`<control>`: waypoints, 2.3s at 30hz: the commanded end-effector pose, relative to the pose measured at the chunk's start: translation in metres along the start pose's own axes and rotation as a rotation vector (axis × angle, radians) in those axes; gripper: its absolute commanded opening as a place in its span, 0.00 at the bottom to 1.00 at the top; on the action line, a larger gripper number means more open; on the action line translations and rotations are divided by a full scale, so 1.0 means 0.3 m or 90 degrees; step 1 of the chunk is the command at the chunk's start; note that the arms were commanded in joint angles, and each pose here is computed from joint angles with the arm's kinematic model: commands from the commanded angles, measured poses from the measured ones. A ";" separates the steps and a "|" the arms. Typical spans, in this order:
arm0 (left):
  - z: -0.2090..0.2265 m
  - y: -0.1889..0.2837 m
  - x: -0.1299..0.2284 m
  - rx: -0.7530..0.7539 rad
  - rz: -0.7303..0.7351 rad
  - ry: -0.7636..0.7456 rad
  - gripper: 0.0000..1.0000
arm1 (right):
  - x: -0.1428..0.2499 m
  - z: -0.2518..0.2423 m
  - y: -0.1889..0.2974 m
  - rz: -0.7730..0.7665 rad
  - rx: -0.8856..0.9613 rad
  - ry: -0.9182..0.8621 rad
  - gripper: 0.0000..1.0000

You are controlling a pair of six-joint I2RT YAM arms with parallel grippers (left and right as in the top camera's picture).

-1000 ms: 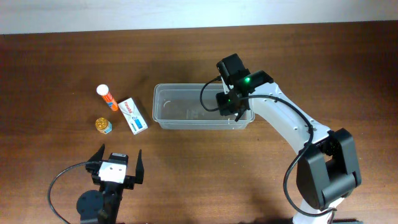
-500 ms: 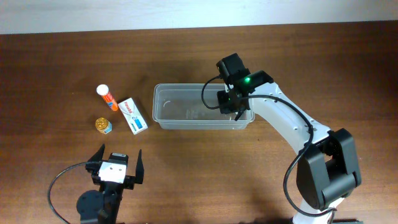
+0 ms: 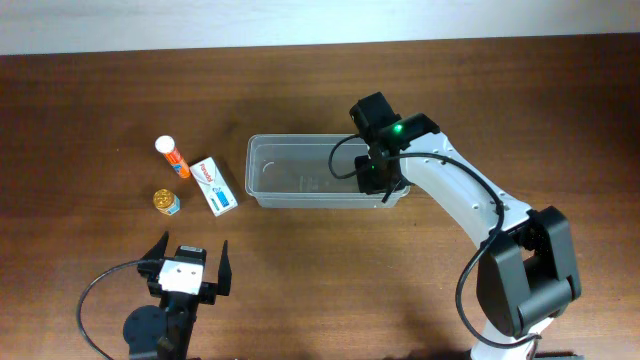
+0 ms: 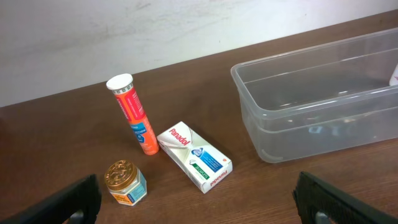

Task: Pack container
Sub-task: 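Lower dark bottle into container beside the lotion bottle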

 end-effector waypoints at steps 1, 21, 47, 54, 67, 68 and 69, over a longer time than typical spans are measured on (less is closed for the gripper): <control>0.004 0.000 0.005 -0.006 0.001 0.004 0.99 | 0.014 0.003 -0.002 0.010 0.000 -0.019 0.19; 0.004 0.000 0.005 -0.006 0.001 0.004 0.99 | 0.050 0.012 -0.023 0.051 -0.010 -0.020 0.20; 0.004 0.000 0.005 -0.006 0.001 0.004 0.99 | 0.042 0.015 -0.049 0.052 -0.009 -0.015 0.45; 0.004 0.000 0.005 -0.006 0.001 0.004 0.99 | 0.039 0.017 -0.037 0.052 -0.009 -0.015 0.52; 0.004 0.000 0.005 -0.006 0.001 0.004 0.99 | 0.026 0.021 0.007 0.054 -0.009 -0.015 0.62; 0.004 0.000 0.005 -0.006 0.001 0.004 0.99 | 0.027 0.020 0.007 0.055 -0.008 -0.015 0.62; 0.004 0.000 0.005 -0.006 0.001 0.004 0.99 | 0.028 0.020 0.007 0.056 -0.008 -0.015 0.62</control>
Point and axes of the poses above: each gripper's point midway between its finger pads, its own y axis back along the fingers, its own z axis along the line the jaws close on, x = y × z, the point moved 2 cm from there along y, back along the fingers, and after that the axes turned 9 degrees about -y, right-handed, at the moved point
